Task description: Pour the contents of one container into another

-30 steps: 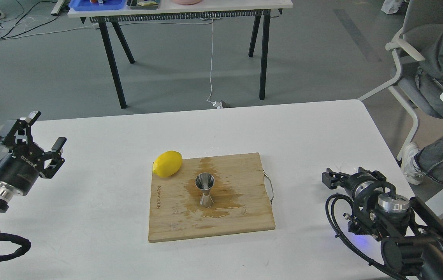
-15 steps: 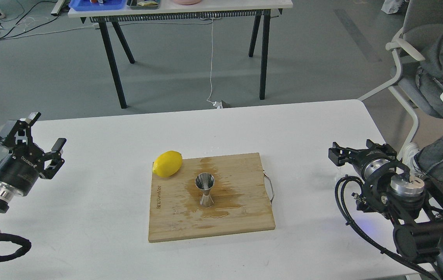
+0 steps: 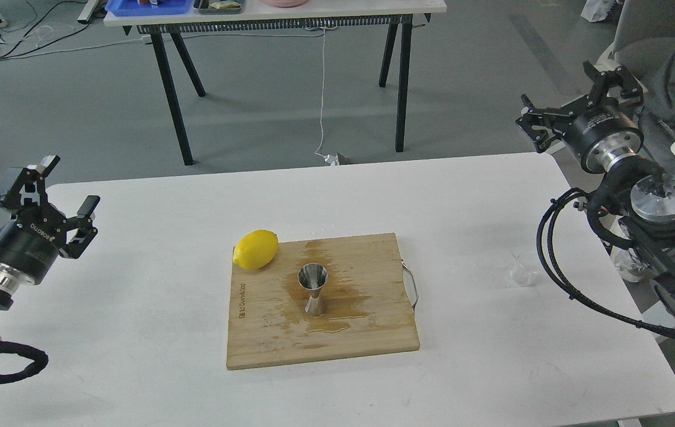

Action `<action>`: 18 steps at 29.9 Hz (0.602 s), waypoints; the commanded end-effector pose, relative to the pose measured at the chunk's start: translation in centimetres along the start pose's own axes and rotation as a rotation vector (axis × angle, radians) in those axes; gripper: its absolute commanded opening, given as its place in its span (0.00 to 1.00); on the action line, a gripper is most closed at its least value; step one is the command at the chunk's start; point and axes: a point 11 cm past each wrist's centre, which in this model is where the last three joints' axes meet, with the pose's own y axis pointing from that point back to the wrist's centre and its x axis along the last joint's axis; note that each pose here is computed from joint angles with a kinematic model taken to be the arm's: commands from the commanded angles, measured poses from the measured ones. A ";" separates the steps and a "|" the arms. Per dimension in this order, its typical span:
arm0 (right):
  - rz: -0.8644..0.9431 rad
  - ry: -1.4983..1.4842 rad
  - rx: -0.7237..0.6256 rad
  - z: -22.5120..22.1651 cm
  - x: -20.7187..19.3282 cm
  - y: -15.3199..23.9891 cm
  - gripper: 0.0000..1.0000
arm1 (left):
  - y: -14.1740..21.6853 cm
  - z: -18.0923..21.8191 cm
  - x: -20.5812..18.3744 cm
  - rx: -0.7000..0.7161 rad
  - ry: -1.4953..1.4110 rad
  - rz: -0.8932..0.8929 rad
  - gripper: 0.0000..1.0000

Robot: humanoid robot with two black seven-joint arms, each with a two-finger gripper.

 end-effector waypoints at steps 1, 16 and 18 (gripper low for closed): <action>-0.201 0.098 -0.048 0.3 0.1 1.5 0.99 | -0.3 0.7 0.1 -0.010 -0.010 -0.003 0.99; 0.084 0.096 -0.005 -0.3 10.1 5.5 0.99 | -0.5 0.8 -0.4 -0.017 -0.005 -0.019 0.99; 0.082 0.099 0.000 -0.6 10.0 5.3 0.99 | -0.8 1.2 -0.9 -0.029 -0.004 -0.034 0.99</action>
